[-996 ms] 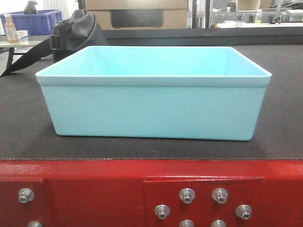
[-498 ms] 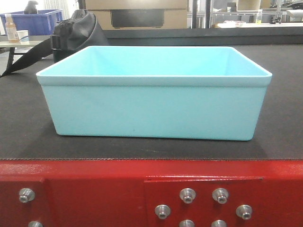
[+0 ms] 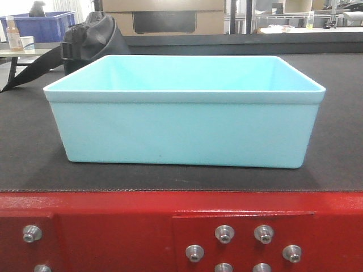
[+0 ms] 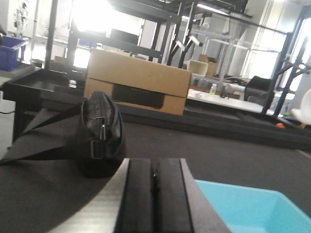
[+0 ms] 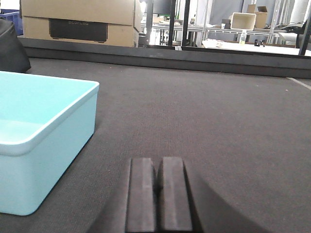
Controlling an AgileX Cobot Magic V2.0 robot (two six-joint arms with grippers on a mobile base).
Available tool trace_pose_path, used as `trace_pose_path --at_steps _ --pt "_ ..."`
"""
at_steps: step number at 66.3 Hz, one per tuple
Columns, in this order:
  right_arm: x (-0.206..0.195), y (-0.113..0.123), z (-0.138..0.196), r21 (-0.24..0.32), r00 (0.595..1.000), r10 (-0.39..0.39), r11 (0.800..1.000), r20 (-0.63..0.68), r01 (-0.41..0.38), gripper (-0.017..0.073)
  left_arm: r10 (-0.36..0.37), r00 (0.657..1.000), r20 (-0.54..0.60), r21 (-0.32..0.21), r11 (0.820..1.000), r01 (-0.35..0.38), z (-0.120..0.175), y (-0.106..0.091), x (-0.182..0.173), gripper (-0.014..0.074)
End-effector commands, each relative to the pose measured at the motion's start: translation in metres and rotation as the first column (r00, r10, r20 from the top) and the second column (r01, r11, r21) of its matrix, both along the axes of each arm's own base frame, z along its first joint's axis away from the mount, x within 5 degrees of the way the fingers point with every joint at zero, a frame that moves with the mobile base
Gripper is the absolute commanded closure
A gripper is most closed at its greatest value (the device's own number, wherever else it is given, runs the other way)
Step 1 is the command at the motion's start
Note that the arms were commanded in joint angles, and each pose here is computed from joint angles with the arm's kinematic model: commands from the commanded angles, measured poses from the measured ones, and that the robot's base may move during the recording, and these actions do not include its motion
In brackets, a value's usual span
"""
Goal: Fetch blue bin and place on conveyor start
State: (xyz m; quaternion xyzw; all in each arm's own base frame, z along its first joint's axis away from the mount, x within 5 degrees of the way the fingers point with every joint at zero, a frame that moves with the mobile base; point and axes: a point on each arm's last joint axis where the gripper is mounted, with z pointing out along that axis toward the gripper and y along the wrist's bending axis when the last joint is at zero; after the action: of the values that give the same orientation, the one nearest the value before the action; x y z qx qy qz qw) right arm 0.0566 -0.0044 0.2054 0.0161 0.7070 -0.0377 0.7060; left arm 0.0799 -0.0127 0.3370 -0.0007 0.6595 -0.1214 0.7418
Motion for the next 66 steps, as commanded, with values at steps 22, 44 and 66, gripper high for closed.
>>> trace_pose_path --at_steps 22,44,66 --pt "0.000 0.000 0.002 -0.005 1.000 -0.003 1.000 0.028 0.003 0.0724 0.217 0.976 -0.024 0.139 0.967 -0.212 -0.092 0.015 -0.018 0.0694" --pt "0.000 0.000 0.002 -0.005 1.000 -0.003 1.000 0.028 0.003 0.0724 0.215 0.976 -0.035 0.135 0.969 -0.209 -0.125 0.015 -0.024 0.0694" --pt "0.000 0.000 0.002 -0.005 1.000 -0.003 1.000 0.028 0.003 0.0724 0.215 0.976 -0.028 0.134 0.969 -0.209 -0.124 0.015 -0.024 0.0694"
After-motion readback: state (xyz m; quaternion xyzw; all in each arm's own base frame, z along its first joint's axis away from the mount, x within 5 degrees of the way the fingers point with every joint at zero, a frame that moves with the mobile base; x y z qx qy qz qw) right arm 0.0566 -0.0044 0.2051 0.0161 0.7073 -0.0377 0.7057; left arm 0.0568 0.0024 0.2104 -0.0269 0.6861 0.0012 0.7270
